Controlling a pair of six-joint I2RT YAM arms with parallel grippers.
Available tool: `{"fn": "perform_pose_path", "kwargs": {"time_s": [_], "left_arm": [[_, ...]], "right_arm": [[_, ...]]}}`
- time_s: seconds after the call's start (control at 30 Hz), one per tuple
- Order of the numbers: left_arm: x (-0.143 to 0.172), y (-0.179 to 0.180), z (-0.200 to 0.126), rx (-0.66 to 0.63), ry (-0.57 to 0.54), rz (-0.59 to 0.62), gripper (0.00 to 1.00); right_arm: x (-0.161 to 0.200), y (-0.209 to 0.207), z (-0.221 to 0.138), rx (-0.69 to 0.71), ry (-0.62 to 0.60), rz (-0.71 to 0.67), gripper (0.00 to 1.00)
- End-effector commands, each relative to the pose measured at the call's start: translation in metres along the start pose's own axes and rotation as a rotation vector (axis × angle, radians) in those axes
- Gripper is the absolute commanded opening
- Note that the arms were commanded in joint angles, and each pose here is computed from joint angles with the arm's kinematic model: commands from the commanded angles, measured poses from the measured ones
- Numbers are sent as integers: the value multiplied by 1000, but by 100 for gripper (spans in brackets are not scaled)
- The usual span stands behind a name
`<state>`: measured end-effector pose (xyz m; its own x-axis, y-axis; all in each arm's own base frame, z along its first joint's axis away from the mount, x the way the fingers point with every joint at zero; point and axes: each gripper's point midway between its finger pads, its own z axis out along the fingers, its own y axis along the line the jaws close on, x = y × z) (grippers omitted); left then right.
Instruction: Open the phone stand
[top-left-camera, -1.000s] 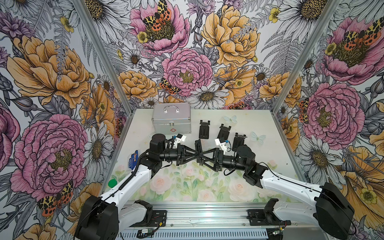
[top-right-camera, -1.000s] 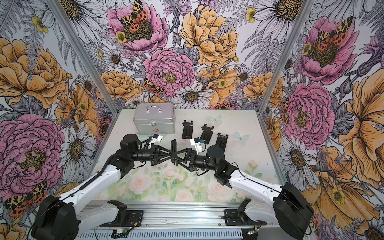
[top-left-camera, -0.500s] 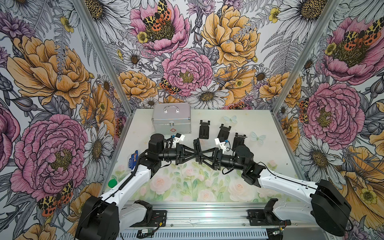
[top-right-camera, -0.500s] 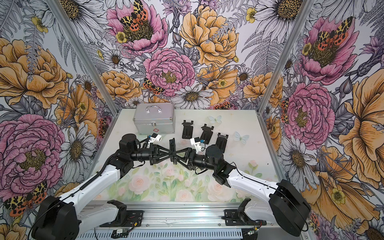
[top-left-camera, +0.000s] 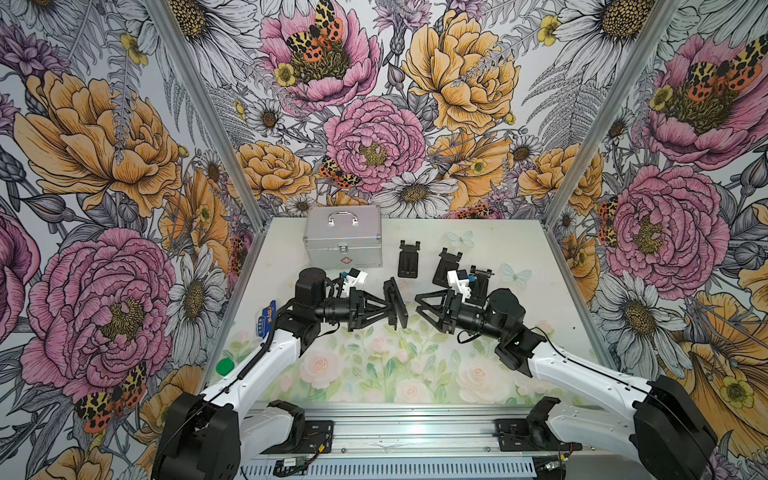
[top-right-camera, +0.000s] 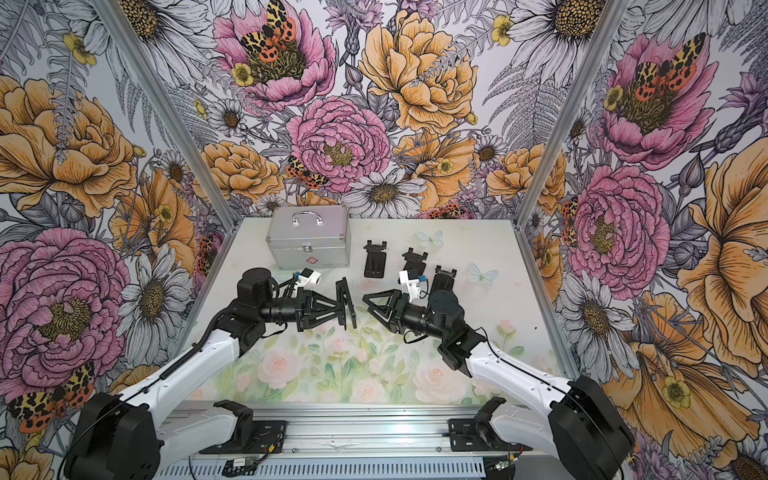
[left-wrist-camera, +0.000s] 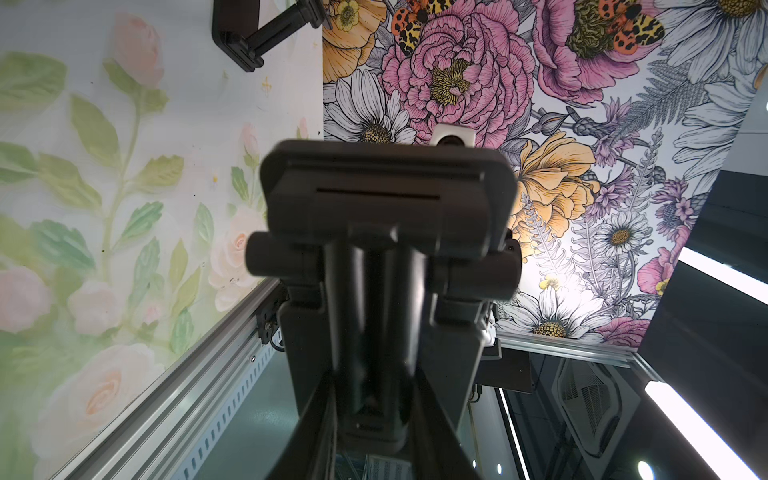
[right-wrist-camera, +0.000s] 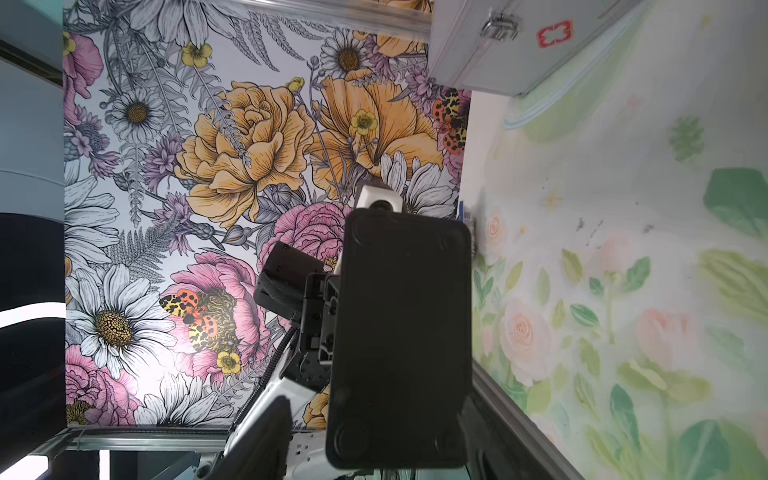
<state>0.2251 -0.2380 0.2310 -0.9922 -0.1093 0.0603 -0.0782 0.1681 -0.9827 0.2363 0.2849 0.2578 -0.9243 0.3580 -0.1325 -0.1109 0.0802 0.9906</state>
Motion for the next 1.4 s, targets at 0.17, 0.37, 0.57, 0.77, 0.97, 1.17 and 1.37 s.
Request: {"fn": "perform_pose_path", "kwargs": {"time_s": [0.17, 0.37, 0.57, 0.77, 0.97, 1.17, 1.37], "left_arm": [[7, -4, -4, 14, 13, 50, 0], [4, -8, -5, 17, 0, 56, 0], [3, -8, -5, 16, 0, 58, 0], [3, -8, -5, 16, -1, 57, 0], [3, -6, -6, 14, -5, 55, 0], [1, -4, -7, 11, -12, 54, 0], [-1, -3, -8, 9, -20, 52, 0]], "right_arm": [[-5, -2, -7, 6, 16, 12, 50], [3, 4, 2, -3, 87, 18, 99], [15, 6, 16, -25, 150, 43, 99], [25, 6, 34, -45, 185, 52, 99], [24, 10, 42, -84, 187, 67, 96], [28, 14, 50, -118, 208, 81, 80], [30, 16, 55, -125, 216, 79, 69]]}}
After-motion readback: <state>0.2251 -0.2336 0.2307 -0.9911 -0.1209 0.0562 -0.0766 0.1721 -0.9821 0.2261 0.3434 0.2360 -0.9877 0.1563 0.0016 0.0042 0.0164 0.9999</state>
